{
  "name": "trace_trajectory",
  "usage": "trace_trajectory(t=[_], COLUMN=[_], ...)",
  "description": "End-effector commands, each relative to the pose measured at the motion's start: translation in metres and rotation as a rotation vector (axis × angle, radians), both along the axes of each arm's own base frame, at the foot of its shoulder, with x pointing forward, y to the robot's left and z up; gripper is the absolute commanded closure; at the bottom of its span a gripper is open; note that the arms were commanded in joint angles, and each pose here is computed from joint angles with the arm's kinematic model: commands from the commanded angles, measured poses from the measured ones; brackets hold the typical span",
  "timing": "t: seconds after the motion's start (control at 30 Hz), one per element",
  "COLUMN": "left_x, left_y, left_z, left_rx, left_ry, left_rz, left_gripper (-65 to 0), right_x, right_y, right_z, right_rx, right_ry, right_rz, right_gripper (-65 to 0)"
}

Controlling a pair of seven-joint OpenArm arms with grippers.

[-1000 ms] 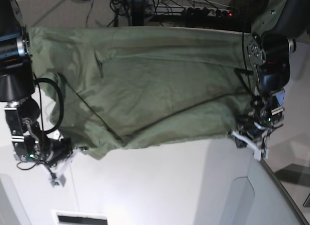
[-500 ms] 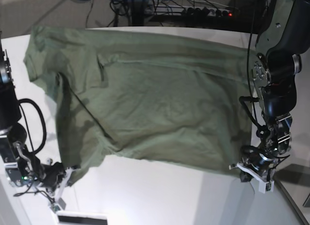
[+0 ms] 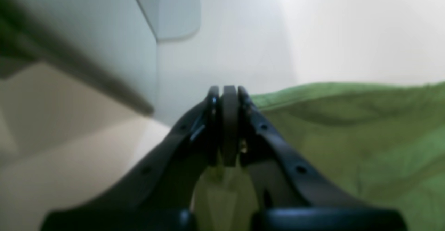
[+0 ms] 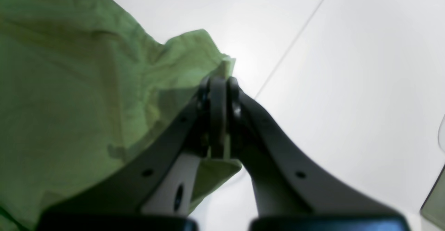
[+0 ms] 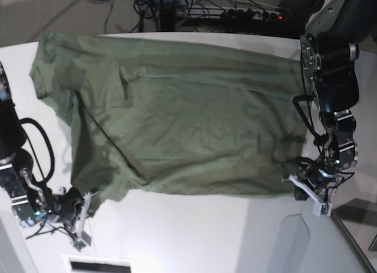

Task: Layout the t-shirt on the table in an organized manner, then fold the t-shirt properly
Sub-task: 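Pull the grasped hem corners with both grippers to straighten the shirt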

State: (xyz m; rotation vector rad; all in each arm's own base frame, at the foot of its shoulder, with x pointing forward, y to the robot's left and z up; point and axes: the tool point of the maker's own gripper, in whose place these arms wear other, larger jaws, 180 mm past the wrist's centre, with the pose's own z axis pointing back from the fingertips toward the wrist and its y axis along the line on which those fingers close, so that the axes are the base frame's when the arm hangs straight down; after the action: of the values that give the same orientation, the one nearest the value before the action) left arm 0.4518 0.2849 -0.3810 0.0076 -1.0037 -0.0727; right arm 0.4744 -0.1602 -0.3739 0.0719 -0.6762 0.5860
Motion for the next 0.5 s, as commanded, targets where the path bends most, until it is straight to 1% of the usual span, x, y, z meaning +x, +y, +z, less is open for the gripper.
trace_trajectory(t=[0.0,0.1,0.17,0.2,0.27,0.3,0.33,0.4,0.43,0.47], left_x=[0.01,0.003,0.0,-0.001,-0.002,-0.002,-0.003,-0.004,-0.004,-0.004], left_y=[0.007,0.007,0.007,0.007,0.007,0.007,0.007,0.007,0.007,0.007], left_z=[0.021,0.012,0.009,0.008,0.007,0.007,0.004,0.004,0.004,0.003], left_rx=[0.012,0.012,0.011,0.012,0.011,0.011,0.011,0.011,0.012,0.011], left_ry=[-0.059,-0.04,-0.033,-0.031,-0.027,-0.027,-0.022,-0.022,-0.022,-0.019], left_rz=[0.003,0.003,0.003,0.003,0.003,0.003,0.003,0.003,0.003,0.003], left_gripper=[0.0,0.0,0.0,0.0,0.0,0.0,0.0,0.0,0.0,0.0], right_x=[0.011,0.0,-0.005,-0.008,-0.012,-0.013,-0.013,-0.008,-0.005,-0.006], right_y=[-0.003,-0.002,-0.006,-0.002,-0.005,-0.011,-0.015,-0.024,-0.03,-0.039], right_z=[0.017,0.002,-0.01,-0.018,-0.032,-0.036,-0.038,-0.037,-0.034,-0.034], right_rx=[0.015,0.01,0.012,0.019,0.015,0.009,0.002,-0.009,-0.018,-0.028], right_ry=[-0.044,-0.002,0.032,0.056,0.102,0.113,0.115,0.096,0.077,0.063], right_rz=[-0.005,-0.012,-0.036,-0.044,-0.075,-0.102,-0.131,-0.194,-0.237,-0.285], right_gripper=[0.0,0.0,-0.8,-4.1,-19.7,-29.0,-39.8,-59.4,-65.0,-65.0])
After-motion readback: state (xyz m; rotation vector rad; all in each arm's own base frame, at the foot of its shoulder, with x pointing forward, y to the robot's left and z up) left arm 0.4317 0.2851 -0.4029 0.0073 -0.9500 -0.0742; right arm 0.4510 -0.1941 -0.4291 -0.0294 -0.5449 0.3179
